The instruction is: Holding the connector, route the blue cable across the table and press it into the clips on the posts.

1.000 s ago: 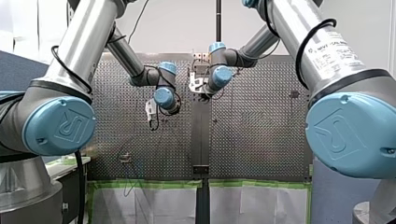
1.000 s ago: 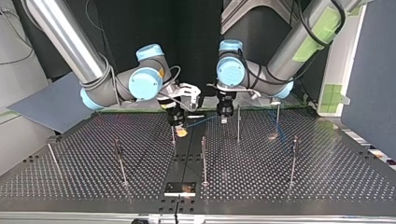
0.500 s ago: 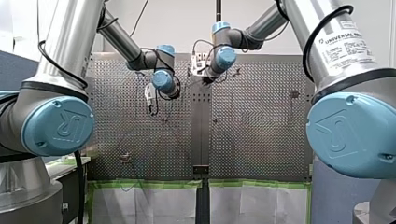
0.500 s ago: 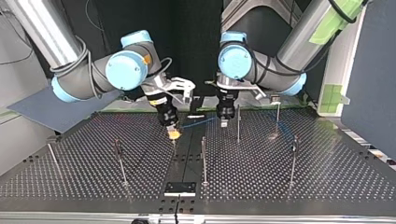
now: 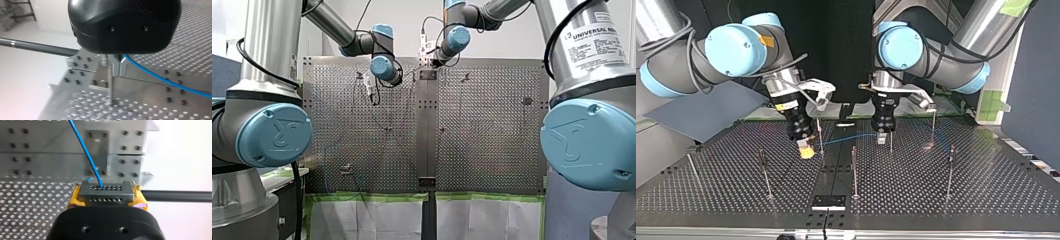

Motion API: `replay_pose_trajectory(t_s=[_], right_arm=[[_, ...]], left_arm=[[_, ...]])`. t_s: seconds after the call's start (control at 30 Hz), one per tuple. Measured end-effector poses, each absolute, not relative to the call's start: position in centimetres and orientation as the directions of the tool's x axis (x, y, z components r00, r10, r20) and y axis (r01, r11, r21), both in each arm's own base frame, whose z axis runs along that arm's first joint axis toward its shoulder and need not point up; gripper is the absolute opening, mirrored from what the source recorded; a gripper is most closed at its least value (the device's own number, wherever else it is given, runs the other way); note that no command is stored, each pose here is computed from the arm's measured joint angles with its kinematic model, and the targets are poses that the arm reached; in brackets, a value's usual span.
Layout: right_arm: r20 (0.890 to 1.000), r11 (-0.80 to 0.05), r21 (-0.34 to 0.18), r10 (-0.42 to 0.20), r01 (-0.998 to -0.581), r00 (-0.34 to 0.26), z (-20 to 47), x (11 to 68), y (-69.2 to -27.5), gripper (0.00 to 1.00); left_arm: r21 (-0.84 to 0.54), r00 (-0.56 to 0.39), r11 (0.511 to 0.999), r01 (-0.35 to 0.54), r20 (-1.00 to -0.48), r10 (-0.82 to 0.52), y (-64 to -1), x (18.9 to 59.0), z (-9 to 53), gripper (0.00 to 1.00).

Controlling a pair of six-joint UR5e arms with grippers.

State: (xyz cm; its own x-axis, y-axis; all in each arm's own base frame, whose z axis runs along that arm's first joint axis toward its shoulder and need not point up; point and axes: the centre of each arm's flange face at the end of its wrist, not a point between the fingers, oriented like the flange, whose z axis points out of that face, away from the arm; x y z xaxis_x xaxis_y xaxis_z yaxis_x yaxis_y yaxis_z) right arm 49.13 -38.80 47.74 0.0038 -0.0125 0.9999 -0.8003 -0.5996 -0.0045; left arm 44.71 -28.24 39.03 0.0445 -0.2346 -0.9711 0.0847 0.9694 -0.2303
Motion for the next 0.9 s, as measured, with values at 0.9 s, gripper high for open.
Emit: replay_pose_trajectory(t_s=[0.9], right_arm=[[0.998,-0.587,0.003,-0.052,-0.809,0.041,44.5,48.6,-40.0,0.00]], left_arm=[[-0.271,0.104,0.951,0.150,-0.952,-0.288,-28.0,47.9,38.0,0.00]])
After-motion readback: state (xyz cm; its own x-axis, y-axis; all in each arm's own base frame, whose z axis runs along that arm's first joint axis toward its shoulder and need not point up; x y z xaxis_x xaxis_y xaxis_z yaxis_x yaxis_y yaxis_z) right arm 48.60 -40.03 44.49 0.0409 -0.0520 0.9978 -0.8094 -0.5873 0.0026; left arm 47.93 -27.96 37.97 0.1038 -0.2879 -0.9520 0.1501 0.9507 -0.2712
